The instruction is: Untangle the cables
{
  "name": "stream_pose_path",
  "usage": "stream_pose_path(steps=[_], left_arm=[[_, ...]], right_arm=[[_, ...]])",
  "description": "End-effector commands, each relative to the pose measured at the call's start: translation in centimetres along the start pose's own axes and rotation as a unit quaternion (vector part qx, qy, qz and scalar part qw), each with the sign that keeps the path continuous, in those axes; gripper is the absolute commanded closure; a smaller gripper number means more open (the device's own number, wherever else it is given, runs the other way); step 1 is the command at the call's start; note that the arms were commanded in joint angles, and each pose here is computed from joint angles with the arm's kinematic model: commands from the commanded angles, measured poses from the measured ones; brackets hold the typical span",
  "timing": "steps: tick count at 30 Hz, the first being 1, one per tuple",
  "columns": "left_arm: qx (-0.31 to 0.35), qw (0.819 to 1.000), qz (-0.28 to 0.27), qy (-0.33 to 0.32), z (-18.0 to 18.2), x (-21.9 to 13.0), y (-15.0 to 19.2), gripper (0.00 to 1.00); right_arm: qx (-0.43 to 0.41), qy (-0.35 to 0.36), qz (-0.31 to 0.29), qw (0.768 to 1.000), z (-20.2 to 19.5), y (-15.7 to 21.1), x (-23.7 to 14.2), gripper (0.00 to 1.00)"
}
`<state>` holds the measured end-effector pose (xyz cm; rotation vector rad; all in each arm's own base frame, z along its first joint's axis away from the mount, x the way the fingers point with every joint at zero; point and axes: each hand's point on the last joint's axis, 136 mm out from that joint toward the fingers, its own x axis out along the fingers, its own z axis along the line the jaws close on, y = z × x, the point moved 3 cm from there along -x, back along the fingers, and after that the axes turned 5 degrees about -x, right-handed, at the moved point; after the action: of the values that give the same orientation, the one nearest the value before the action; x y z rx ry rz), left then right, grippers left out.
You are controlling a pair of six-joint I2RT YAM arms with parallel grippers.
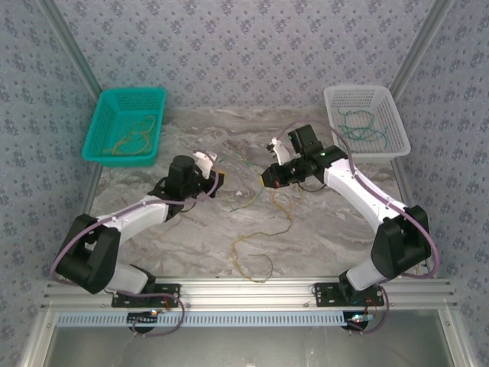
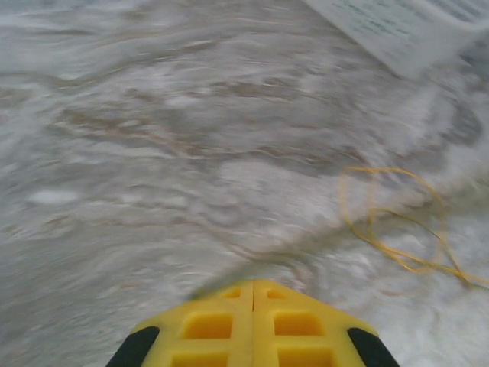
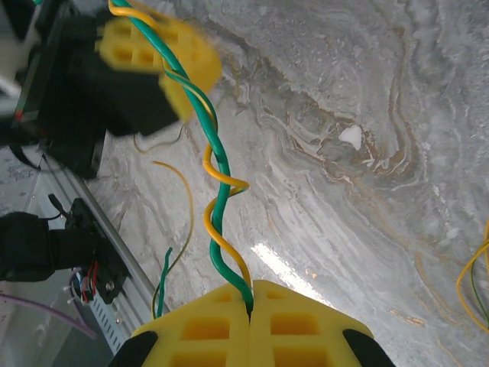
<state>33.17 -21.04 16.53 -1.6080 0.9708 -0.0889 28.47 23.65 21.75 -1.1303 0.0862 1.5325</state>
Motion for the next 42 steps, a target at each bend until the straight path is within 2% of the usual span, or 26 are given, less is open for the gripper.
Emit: stream_pose_path(steps=[1, 10, 14, 17, 18, 19, 20, 21, 22, 24, 25, 27, 28, 32, 34, 36, 37, 38, 40, 41, 42], left_arm=[[-0.002, 0.996, -0.067, -0.065, 3.1, -0.7, -4.1, 1.00], [0.006, 0.991, -0.120, -0.064, 2.6, -2.3, -8.8, 1.00], [0.004, 0.992, -0.125, -0.023, 1.2, -2.4, -9.4, 1.00], [-0.026, 0.990, -0.132, -0.040, 1.6, -3.4, -9.0, 1.00], [-0.034, 0.989, -0.139, -0.037, 1.5, -4.0, -8.9, 0.93], [-0.038, 0.988, -0.147, -0.018, 0.9, -4.6, -8.6, 0.79], [-0.033, 0.988, -0.153, 0.009, 0.0, -5.3, -8.3, 0.60], [-0.021, 0.987, -0.156, 0.038, -0.9, -5.7, -8.0, 0.58], [-0.008, 0.986, -0.158, 0.049, -1.6, -6.2, -7.4, 0.48], [-0.002, 0.986, -0.156, 0.051, -1.9, -6.8, -6.4, 0.44], [-0.002, 0.986, -0.159, 0.053, -1.9, -7.2, -6.0, 0.39], [0.010, 0.983, -0.165, 0.083, -2.9, -7.8, -5.2, 0.20], [0.017, 0.982, -0.160, 0.094, -3.4, -7.7, -4.8, 0.16], [0.047, 0.987, -0.113, 0.105, -5.0, -5.8, -3.1, 0.06], [0.048, 0.989, -0.105, 0.092, -4.4, -4.6, -2.5, 0.05], [0.052, 0.990, -0.103, 0.080, -3.7, -3.3, -2.4, 0.07], [0.056, 0.990, -0.101, 0.076, -3.5, -2.9, -2.4, 0.13], [0.060, 0.991, -0.101, 0.066, -3.2, -2.4, -2.6, 0.24], [0.063, 0.992, -0.106, 0.037, -2.2, -2.0, -2.9, 0.56], [0.063, 0.992, -0.111, 0.025, -1.6, -2.1, -3.2, 0.78], [0.060, 0.991, -0.115, 0.011, -1.0, -2.3, -3.6, 0.92]], right_arm=[[-0.021, -0.012, -0.001, 1.000, 1.4, -0.1, -1.3, 1.00], [-0.042, 0.030, 0.038, 0.998, 0.7, 1.3, -0.7, 1.00], [-0.046, 0.035, 0.042, 0.997, 0.8, 1.3, -0.3, 1.00], [-0.037, 0.041, 0.026, 0.998, 0.5, 0.9, -0.6, 1.00], [-0.034, 0.040, 0.024, 0.998, 0.4, 0.8, -0.7, 1.00], [-0.033, 0.041, 0.022, 0.998, 0.3, 0.7, -0.7, 1.00], [-0.033, 0.040, 0.019, 0.998, 0.2, 0.6, -0.8, 1.00], [-0.033, 0.034, 0.017, 0.999, 0.3, 0.6, -0.9, 1.00], [-0.031, 0.027, 0.013, 0.999, 0.5, 0.5, -0.9, 1.00], [-0.029, 0.021, 0.003, 0.999, 0.6, 0.1, -1.3, 1.00], [-0.027, 0.021, -0.002, 0.999, 0.6, -0.1, -1.5, 1.00], [-0.025, 0.008, -0.012, 1.000, 0.9, -0.5, -1.8, 1.00], [-0.025, 0.001, -0.016, 1.000, 1.1, -0.7, -2.0, 1.00], [-0.028, -0.020, -0.026, 0.999, 2.0, -1.0, -2.2, 1.00], [-0.032, -0.031, -0.023, 0.999, 2.4, -0.9, -2.0, 1.00], [-0.035, -0.040, -0.020, 0.998, 2.8, -0.7, -1.8, 1.00], [-0.036, -0.042, -0.018, 0.998, 2.9, -0.6, -1.7, 1.00], [-0.036, -0.040, -0.018, 0.998, 2.8, -0.6, -1.6, 1.00], [-0.033, -0.034, -0.015, 0.999, 2.6, -0.4, -1.7, 1.00], [-0.034, -0.030, -0.015, 0.999, 2.6, -0.2, -1.8, 1.00], [-0.032, -0.022, -0.016, 0.999, 2.4, -0.2, -1.8, 1.00]])
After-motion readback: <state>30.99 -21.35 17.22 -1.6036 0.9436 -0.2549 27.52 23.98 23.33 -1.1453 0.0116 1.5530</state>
